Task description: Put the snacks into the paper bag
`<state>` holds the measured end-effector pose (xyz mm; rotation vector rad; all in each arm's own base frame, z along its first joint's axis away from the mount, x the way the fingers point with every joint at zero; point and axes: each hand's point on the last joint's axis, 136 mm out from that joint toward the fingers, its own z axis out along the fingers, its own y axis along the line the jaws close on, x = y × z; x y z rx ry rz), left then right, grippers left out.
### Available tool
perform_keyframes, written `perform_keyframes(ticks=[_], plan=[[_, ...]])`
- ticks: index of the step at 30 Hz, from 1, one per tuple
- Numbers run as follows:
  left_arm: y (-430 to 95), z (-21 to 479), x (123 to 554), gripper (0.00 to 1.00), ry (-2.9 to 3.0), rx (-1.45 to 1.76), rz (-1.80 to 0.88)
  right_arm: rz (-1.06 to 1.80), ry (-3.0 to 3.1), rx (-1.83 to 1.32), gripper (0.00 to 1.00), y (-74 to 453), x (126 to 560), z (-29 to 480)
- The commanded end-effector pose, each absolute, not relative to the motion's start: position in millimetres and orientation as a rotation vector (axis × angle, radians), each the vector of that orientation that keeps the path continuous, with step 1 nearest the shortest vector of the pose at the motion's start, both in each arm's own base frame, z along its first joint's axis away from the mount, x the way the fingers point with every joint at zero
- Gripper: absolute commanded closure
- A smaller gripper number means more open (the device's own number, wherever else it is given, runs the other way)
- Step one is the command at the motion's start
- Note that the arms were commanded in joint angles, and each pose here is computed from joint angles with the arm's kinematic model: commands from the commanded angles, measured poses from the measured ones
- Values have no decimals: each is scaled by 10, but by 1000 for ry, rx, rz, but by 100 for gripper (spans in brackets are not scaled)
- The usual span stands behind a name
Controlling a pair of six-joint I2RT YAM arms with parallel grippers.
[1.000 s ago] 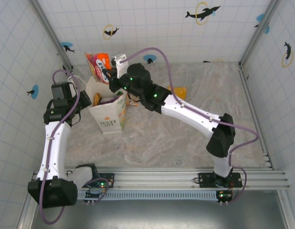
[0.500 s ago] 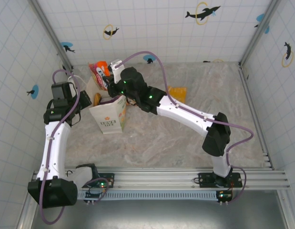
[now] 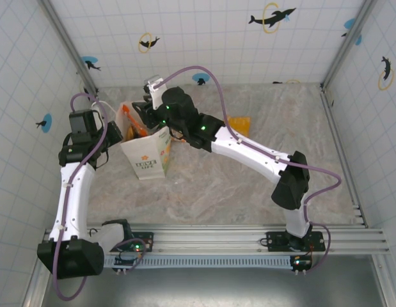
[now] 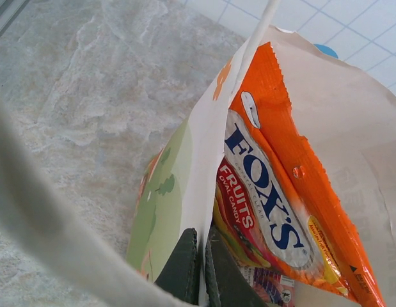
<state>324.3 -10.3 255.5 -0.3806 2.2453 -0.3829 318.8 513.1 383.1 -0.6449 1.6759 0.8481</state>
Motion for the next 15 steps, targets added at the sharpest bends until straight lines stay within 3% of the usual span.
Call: perform_keyframes(ticks=[1, 15], plan=[[-132, 2587, 3261, 92, 2232, -347, -388, 843, 1637, -629, 52, 4885, 3063, 4123], [-123, 2598, 3243, 92, 2228, -348, -380, 821, 1899, -468, 51, 3976, 3158, 3376]])
